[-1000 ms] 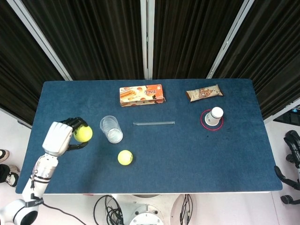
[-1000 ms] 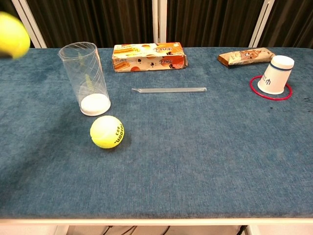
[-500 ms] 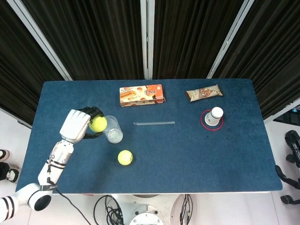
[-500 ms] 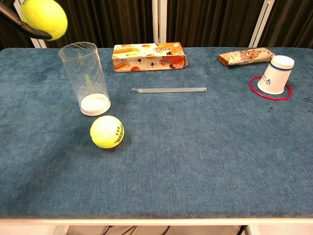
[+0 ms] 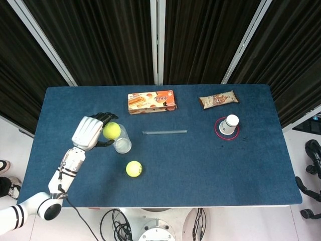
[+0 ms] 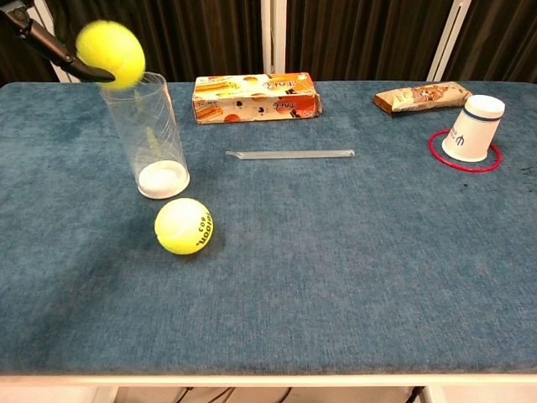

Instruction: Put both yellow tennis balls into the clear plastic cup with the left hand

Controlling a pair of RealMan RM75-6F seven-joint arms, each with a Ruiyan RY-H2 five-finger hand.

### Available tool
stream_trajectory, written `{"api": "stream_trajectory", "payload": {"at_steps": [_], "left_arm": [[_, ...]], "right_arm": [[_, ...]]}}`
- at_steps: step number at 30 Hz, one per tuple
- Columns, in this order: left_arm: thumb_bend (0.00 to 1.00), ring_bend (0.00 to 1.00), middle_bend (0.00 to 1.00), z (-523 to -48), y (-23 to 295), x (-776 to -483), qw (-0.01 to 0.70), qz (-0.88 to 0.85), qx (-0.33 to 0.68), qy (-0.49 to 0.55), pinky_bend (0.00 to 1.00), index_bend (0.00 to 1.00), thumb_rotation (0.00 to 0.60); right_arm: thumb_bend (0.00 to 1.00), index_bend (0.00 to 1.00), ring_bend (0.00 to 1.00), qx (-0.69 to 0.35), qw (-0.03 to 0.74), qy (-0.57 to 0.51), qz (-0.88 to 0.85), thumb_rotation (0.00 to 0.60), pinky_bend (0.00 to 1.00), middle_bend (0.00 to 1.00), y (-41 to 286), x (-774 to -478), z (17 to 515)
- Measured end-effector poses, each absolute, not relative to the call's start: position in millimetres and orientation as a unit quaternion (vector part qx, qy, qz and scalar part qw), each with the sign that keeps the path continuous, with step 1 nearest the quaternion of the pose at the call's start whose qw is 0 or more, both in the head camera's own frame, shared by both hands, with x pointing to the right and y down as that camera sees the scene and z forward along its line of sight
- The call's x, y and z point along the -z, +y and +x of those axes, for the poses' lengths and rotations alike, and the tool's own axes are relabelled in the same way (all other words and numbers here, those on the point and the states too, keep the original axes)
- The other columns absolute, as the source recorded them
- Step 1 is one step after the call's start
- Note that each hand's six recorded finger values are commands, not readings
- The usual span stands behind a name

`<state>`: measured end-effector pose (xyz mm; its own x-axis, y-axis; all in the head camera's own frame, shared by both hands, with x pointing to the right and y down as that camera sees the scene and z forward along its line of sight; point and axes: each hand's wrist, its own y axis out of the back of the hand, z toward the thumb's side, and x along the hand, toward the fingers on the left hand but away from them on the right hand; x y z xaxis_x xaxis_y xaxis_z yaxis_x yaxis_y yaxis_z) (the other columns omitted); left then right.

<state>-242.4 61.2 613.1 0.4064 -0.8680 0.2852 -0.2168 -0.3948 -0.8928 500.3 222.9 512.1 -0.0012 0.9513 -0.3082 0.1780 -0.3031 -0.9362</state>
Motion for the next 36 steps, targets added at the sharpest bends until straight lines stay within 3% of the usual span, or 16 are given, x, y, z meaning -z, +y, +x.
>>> {"api": "stream_trajectory", "payload": {"at_steps": [3, 5, 13, 21, 26, 36], "left_arm": [[0.16, 0.08, 0.10, -241, 61, -614, 0.400, -0.740, 0.393, 0.371, 0.32, 0.12, 0.600], [0.15, 0.06, 0.09, -240, 61, -614, 0.401, -0.743, 0.387, 0.371, 0.29, 0.12, 0.600], [0.13, 0.06, 0.09, -232, 72, -602, 0.429, -0.744, 0.357, 0.367, 0.28, 0.13, 0.600], [0.13, 0.13, 0.18, -205, 132, -593, 0.496, -0.758, 0.307, 0.293, 0.32, 0.24, 0.600], [0.13, 0.13, 0.19, -199, 180, -621, 0.490, -0.777, 0.318, 0.234, 0.33, 0.24, 0.600], [0.13, 0.13, 0.17, -202, 196, -675, 0.467, -0.781, 0.365, 0.197, 0.33, 0.22, 0.600]], "right_arm": [[0.27, 0.00, 0.00, -0.533, 0.362, -0.466, -0.606, 0.600, 0.00, 0.00, 223, -513, 501], [0.27, 0.00, 0.00, -0.533, 0.362, -0.467, -0.606, 0.600, 0.00, 0.00, 223, -512, 501], [0.27, 0.00, 0.00, -0.536, 0.359, -0.466, -0.606, 0.600, 0.00, 0.00, 223, -515, 502], [0.27, 0.00, 0.00, -0.533, 0.358, -0.463, -0.611, 0.600, 0.00, 0.00, 223, -519, 499], [0.27, 0.00, 0.00, -0.533, 0.357, -0.463, -0.611, 0.600, 0.00, 0.00, 225, -518, 501], [0.28, 0.00, 0.00, -0.540, 0.351, -0.466, -0.607, 0.600, 0.00, 0.00, 228, -519, 508]]}}
